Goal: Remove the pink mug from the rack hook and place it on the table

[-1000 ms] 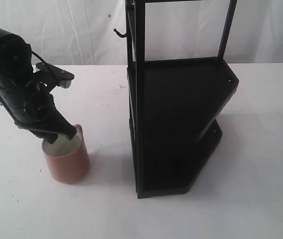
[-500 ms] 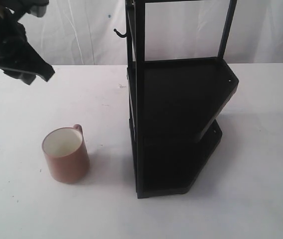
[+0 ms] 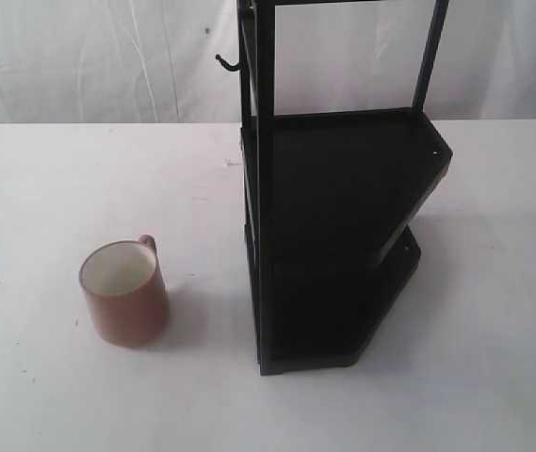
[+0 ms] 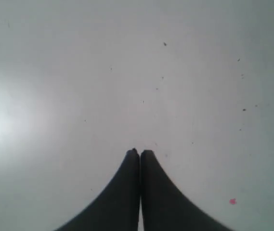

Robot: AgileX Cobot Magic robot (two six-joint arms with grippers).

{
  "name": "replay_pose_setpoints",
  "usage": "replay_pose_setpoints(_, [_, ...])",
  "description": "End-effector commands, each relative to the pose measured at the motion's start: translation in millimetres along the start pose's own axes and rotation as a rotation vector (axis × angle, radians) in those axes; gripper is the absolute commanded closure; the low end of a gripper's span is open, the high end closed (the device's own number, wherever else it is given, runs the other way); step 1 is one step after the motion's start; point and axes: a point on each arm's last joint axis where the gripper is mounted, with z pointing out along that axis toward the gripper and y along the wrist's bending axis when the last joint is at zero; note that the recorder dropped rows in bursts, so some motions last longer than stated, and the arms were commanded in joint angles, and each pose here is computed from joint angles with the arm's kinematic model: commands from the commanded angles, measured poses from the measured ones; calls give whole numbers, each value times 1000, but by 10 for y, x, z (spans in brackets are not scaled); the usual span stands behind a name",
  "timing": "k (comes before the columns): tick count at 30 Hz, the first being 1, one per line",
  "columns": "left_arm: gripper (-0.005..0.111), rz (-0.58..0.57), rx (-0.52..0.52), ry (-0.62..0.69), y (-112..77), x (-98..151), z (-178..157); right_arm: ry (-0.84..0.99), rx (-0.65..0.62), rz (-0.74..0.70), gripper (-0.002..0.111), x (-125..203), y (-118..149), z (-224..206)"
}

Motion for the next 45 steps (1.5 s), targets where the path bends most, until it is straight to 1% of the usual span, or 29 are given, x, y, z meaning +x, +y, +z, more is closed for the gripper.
replay_pose_setpoints(1, [107,-202,-18,87,212,550,446,-8,6,-4,108,-7,-4,-2])
replay_pose_setpoints(3, [107,-438,-6,108,302,835,628,-8,6,-4,108,-7,-4,-2])
replay_pose_setpoints(5, [107,-595,35,71,288,1070,736,-8,6,-4,108,-7,-4,-2])
replay_pose_setpoints(6, [107,-678,55,43,273,1145,723,-8,6,-4,108,-7,-4,-2])
replay_pose_setpoints(7, [107,-724,60,-27,294,1174,656,-8,6,-4,108,-7,-4,-2])
replay_pose_setpoints(11, [107,-710,34,-320,341,1217,266,-8,6,-4,108,-7,-4,-2])
replay_pose_setpoints(14, [107,-736,15,-499,308,1371,3,-8,6,-4,108,-7,-4,-2])
replay_pose_setpoints(16, [107,-764,15,-570,234,1523,-87,-8,6,-4,108,-7,-4,-2])
replay_pose_setpoints(20, [107,-851,55,-704,47,1830,-208,-8,6,-4,108,-7,-4,-2])
replay_pose_setpoints(22, [107,-892,87,-770,-39,1942,-233,-8,6,-4,108,-7,-4,-2])
replay_pose_setpoints(24, [107,-902,102,-842,-115,2043,-253,-8,6,-4,108,-7,-4,-2])
replay_pose_setpoints(28, [107,-901,87,-939,-167,2154,-307,-8,6,-4,108,-7,-4,-2])
replay_pose_setpoints(33, [107,-852,10,-1036,-125,2168,-382,-8,6,-4,108,-7,-4,-2])
replay_pose_setpoints(45, [107,-841,12,-1041,-125,2165,-385,-8,6,-4,108,-7,-4,-2])
